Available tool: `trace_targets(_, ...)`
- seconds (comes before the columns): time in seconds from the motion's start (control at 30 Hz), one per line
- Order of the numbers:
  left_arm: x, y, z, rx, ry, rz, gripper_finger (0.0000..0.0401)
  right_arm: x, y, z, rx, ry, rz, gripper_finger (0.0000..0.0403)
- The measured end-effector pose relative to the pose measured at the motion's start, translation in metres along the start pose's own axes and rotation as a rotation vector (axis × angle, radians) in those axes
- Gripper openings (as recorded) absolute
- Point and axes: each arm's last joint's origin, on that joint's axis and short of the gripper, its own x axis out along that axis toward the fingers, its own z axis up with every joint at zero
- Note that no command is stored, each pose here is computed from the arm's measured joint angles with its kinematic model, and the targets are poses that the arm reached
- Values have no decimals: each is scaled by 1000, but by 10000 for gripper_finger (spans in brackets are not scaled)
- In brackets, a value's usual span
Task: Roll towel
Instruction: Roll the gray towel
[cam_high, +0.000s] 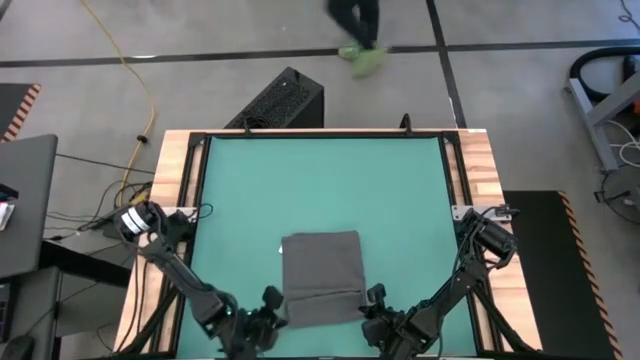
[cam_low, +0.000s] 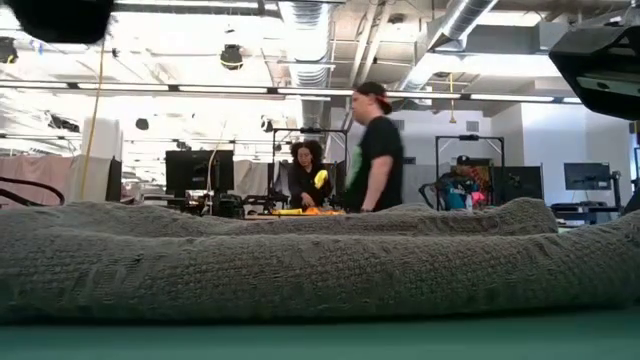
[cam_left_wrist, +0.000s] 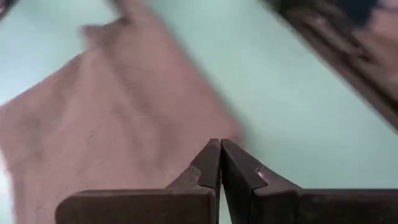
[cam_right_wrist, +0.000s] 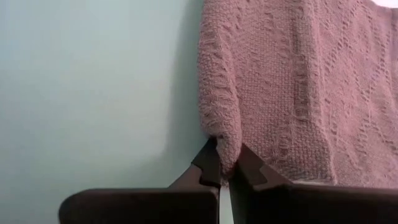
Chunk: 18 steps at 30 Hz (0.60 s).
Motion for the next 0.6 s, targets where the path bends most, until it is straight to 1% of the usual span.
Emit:
trace_targets(0.13,-11,-15,-1,178,-6,-84,20,0,0,1,5,-4,2,23)
trace_targets(0.17,-13,-16,3,196,-17,-90,29,0,0,1,5,-4,2,23)
trace_targets(0.3,-16,-13,12,167,-38,-79,81,0,-1,1,7,-4,1,23)
trace_targets(0.43,-9,-8,7,168,-9,-82,147,1,-2,2,12,-1,8,23)
trace_targets(0.47,-5,-7,6,179,-2,-79,164,1,-2,2,13,2,13,23)
trace_targets(0.6,5,-12,-1,305,32,-71,214,2,-3,3,30,9,27,23)
